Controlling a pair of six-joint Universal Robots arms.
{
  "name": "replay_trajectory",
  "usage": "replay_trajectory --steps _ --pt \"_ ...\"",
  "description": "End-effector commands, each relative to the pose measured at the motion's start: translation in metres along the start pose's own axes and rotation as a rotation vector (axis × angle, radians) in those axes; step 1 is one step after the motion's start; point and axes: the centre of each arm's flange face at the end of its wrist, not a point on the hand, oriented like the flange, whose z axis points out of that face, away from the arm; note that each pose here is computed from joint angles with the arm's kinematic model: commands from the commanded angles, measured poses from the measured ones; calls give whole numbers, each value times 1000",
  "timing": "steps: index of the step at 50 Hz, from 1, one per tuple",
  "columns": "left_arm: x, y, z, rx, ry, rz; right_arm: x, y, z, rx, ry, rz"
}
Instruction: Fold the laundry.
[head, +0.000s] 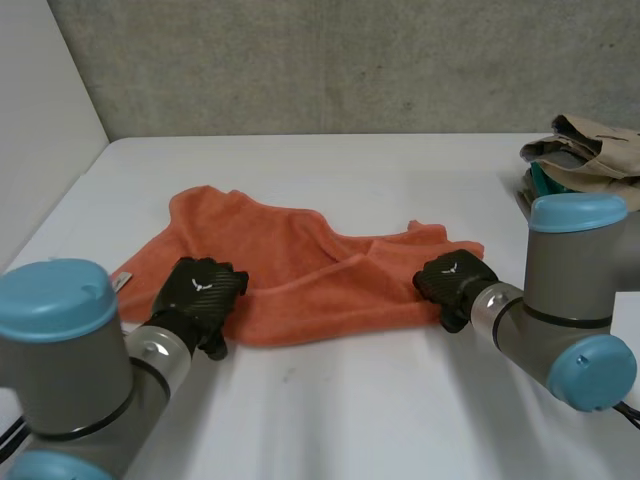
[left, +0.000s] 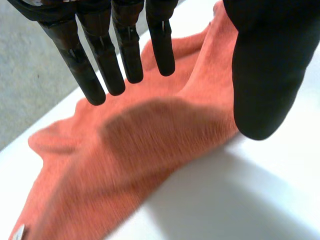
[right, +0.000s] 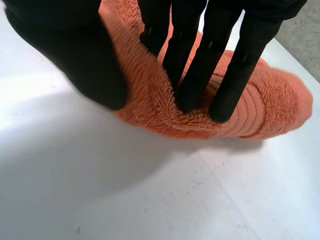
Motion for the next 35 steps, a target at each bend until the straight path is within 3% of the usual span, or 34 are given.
replay_trajectory --steps 1,11,15,21,28,35 --pt "-17 -27 -15 111 -24 -13 6 -12 -17 3 11 -42" --pt "-93 -28 -10 117 -244 -62 29 -65 -40 175 105 -96" --pt "-126 -16 -2 102 -276 -85 39 -86 -39 236 138 -110" --pt "-167 6 3 82 -282 -128 23 -92 -14 235 32 -151" --pt "-180 24 0 74 -234 -166 -28 -78 7 129 -203 -182" --pt "-179 29 -1 73 -214 -182 -46 -60 31 106 -237 -176"
